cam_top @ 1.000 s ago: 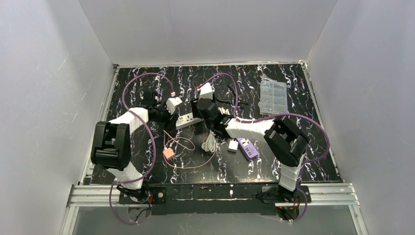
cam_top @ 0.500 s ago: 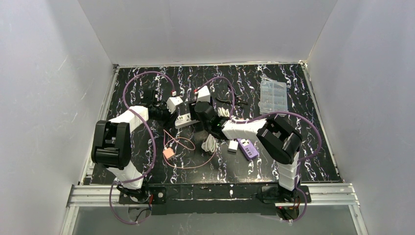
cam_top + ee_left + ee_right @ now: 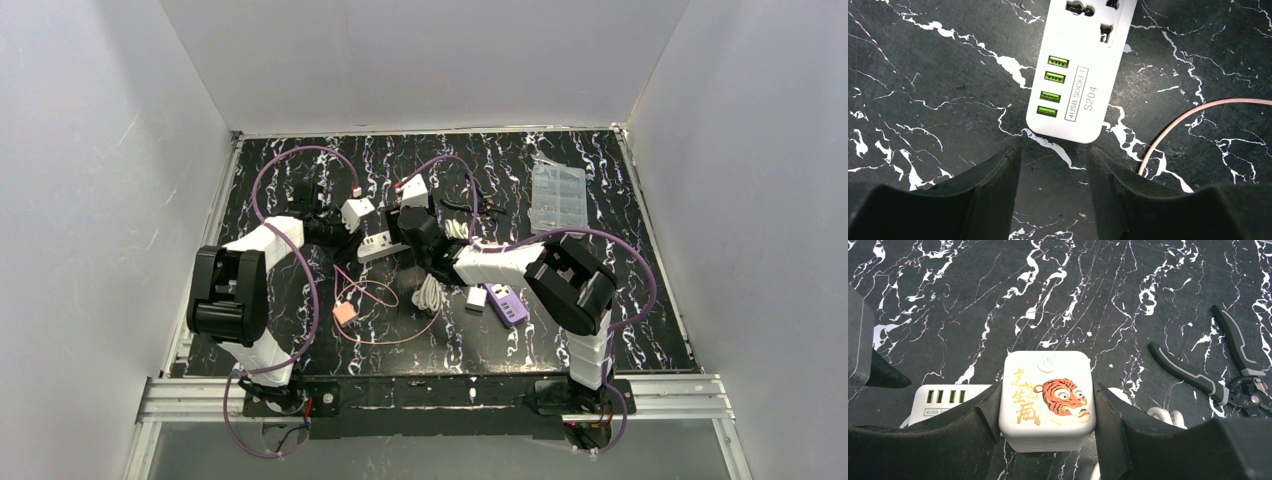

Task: Insert the plug
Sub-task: Insert the plug into the socket.

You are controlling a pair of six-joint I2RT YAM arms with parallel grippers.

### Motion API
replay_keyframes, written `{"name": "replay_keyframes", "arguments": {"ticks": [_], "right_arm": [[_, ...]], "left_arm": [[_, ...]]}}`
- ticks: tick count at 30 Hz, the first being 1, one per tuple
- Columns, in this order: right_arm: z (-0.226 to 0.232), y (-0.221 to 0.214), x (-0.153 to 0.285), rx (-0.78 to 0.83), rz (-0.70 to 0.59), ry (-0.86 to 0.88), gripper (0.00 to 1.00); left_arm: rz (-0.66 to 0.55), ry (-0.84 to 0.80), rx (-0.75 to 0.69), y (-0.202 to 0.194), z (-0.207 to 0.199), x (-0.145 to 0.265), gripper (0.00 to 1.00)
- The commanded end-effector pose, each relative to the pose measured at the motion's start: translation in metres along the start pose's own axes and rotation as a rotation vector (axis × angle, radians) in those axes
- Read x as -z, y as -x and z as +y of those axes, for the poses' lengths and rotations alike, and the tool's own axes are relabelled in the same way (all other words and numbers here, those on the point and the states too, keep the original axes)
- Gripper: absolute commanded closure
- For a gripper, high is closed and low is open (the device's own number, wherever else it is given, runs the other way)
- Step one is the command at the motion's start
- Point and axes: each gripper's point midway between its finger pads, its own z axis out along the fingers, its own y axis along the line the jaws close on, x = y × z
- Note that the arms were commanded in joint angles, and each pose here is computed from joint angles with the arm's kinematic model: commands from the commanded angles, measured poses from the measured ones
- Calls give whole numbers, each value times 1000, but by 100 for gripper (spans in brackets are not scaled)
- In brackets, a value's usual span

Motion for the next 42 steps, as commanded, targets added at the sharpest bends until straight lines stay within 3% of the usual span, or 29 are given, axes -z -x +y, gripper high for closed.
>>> {"name": "replay_keyframes", "arguments": {"ticks": [1,42], "right_arm": [[2,23,-2,-27,-94,-10,99],[0,-31,0,39,-46,-8,99]], "left_arm": [[-3,-1,-23,7,1,4,52],[-8,6,-25,25,8,16,52]]}}
